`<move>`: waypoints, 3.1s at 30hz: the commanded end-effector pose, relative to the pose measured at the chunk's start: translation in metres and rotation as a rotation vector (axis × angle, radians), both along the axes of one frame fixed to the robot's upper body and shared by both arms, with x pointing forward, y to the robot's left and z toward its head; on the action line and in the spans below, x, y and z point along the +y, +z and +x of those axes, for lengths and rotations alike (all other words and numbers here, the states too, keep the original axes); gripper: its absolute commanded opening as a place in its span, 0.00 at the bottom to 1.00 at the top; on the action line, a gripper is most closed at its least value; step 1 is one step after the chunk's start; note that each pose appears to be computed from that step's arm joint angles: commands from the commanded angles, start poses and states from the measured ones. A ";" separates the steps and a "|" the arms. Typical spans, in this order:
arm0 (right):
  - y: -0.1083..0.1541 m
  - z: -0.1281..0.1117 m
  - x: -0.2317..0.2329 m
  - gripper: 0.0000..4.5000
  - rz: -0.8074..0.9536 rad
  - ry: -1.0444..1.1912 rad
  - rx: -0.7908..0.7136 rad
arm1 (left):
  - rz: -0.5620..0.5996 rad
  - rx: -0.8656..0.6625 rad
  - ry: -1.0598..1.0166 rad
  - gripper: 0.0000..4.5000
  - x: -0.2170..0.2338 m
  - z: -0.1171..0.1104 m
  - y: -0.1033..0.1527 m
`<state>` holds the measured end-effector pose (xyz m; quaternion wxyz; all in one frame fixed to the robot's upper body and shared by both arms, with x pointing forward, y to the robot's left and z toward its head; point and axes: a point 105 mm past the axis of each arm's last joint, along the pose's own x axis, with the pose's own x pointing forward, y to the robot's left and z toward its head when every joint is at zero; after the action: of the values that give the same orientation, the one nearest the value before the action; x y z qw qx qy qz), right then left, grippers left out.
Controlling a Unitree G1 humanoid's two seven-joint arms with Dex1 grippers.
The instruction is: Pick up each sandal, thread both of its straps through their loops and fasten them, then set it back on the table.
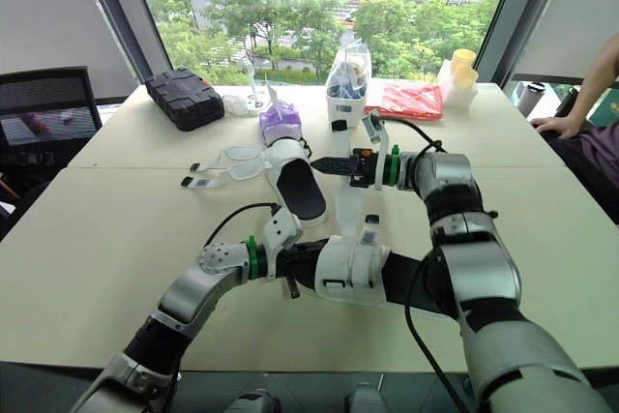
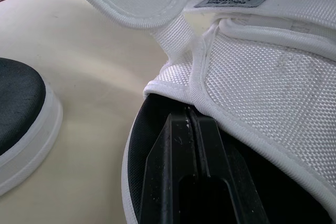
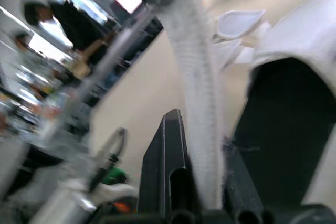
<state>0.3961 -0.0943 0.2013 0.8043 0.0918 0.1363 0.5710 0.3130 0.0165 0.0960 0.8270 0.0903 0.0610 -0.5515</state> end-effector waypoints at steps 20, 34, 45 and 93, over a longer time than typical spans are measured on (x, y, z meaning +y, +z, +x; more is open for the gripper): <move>-0.014 -0.098 -0.004 0.31 -0.607 0.446 -1.558 | 0.001 0.010 -0.110 0.00 -0.016 -0.007 0.000; 0.012 -0.097 -0.093 0.99 -0.883 0.293 -1.638 | -0.001 0.010 -0.133 0.00 -0.018 -0.005 -0.002; 0.038 -0.129 -0.110 0.99 -0.375 -0.105 -0.392 | -0.004 0.009 -0.166 0.00 -0.023 -0.004 -0.001; -0.093 -0.201 -0.022 0.68 -0.172 -0.139 0.155 | 0.014 0.013 -0.185 0.00 -0.024 -0.008 -0.002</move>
<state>0.1990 -0.1232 0.1007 0.8399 0.0709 0.2542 0.4742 0.3069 -0.0046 0.0901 0.7755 0.0941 0.0712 -0.6202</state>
